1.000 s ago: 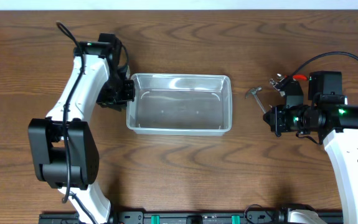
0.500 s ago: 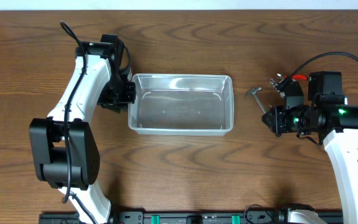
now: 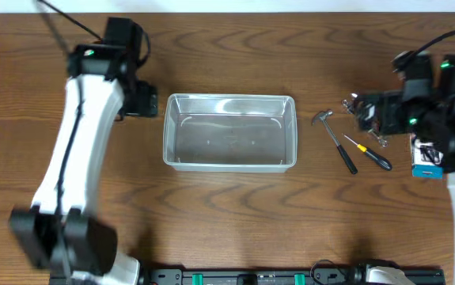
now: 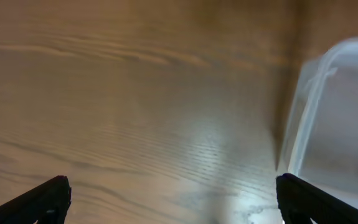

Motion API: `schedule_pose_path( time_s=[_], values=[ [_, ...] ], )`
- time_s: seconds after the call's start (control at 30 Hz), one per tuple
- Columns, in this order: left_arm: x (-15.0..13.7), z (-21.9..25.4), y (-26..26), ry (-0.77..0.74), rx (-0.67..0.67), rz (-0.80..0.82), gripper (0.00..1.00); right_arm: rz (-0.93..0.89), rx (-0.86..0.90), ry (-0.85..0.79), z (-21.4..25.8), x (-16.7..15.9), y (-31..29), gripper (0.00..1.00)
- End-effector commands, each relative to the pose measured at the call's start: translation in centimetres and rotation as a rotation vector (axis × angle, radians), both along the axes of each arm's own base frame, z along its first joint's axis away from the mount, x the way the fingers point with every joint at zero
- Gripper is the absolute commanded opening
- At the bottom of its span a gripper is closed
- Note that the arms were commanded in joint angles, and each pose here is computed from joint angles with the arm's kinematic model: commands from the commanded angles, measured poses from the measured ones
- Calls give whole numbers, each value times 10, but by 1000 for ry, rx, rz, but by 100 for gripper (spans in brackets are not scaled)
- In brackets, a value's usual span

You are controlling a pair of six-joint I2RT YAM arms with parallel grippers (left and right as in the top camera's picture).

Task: Pack container
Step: 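Release the container and retract the left gripper to the left, then lower the right gripper onto the blue screwdriver box and grasp it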

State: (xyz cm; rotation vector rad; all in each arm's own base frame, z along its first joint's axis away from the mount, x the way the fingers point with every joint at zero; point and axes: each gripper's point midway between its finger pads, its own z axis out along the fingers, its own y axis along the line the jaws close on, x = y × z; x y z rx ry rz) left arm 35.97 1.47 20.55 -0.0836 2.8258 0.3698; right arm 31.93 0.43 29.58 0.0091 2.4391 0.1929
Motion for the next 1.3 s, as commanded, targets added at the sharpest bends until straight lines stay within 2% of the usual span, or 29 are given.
schedule_pose_path(
  time_s=[0.0,0.03,0.13,0.23,0.33,0.57,0.8,1.03,1.27],
  values=[
    [-12,44,21,-141,13,99,98,-410,-117,25,11,-15,-70,99],
    [-17,53,24,-166,6,111,98,-507,-152,48,10,-25,-88,99],
    [-33,74,33,-224,1,136,98,-614,-177,110,1,-40,-119,99],
    [-45,85,36,-251,-12,150,98,-626,-190,179,-12,-47,-145,99],
    [-50,90,26,-275,-83,154,98,-615,-160,259,-33,-48,-166,99],
    [-49,93,31,-314,-92,172,98,-548,-134,354,-80,-27,-204,99],
    [-59,65,31,-309,-172,122,98,-496,-198,382,-118,5,-232,99],
    [-74,35,30,-289,-172,101,98,-384,-168,488,-187,27,-238,99],
    [-76,31,30,-282,-182,125,98,-287,-138,576,-243,36,-233,99]
  ],
)
